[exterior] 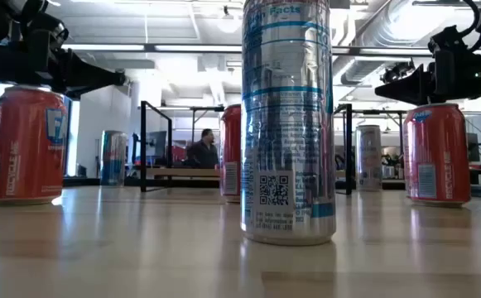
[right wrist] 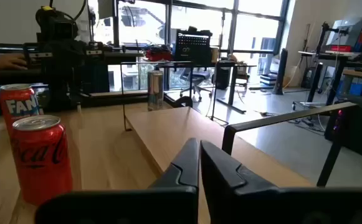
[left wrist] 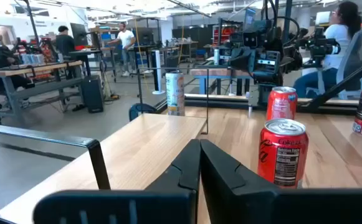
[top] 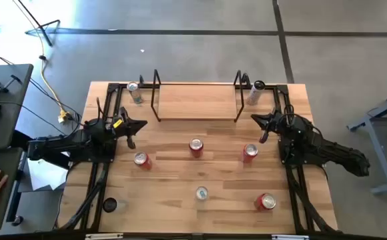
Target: Place canned beverage on shelf
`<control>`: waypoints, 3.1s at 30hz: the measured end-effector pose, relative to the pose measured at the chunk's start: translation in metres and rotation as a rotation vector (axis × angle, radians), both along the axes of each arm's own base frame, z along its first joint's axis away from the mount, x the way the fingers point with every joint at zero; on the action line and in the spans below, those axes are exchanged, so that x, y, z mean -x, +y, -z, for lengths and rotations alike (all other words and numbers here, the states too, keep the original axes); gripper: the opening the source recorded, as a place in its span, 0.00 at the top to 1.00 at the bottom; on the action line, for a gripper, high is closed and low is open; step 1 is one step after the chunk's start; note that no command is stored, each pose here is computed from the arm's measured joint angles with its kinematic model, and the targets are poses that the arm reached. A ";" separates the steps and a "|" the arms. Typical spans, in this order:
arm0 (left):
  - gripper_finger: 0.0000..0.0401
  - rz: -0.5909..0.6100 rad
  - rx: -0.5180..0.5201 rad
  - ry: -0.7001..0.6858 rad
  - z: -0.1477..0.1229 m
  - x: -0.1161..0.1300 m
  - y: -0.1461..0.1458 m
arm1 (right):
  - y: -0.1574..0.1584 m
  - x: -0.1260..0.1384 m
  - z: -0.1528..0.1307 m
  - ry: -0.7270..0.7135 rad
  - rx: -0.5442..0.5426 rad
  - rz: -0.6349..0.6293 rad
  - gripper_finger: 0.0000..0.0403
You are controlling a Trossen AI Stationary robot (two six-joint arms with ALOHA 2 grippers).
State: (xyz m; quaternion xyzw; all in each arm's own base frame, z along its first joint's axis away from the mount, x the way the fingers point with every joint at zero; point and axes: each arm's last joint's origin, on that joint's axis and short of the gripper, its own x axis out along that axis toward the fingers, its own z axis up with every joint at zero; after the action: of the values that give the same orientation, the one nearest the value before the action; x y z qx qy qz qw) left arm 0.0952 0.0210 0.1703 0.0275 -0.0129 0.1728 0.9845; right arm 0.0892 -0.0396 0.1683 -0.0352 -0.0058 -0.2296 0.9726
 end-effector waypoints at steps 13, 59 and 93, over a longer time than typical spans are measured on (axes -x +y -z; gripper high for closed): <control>0.99 0.000 0.000 0.000 0.000 0.000 0.000 | 0.000 0.000 0.000 0.000 0.000 0.000 1.00; 0.99 0.043 0.098 -0.042 -0.001 0.000 -0.001 | 0.000 0.000 0.000 0.000 0.000 0.000 1.00; 1.00 -0.039 0.233 0.677 -0.180 -0.076 0.014 | 0.000 0.000 0.000 0.000 0.000 -0.001 1.00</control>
State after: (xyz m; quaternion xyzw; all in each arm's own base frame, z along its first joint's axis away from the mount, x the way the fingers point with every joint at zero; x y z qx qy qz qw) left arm 0.1707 0.0348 0.3498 -0.0289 0.3345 0.1731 0.9259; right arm 0.0892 -0.0396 0.1683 -0.0353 -0.0059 -0.2293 0.9727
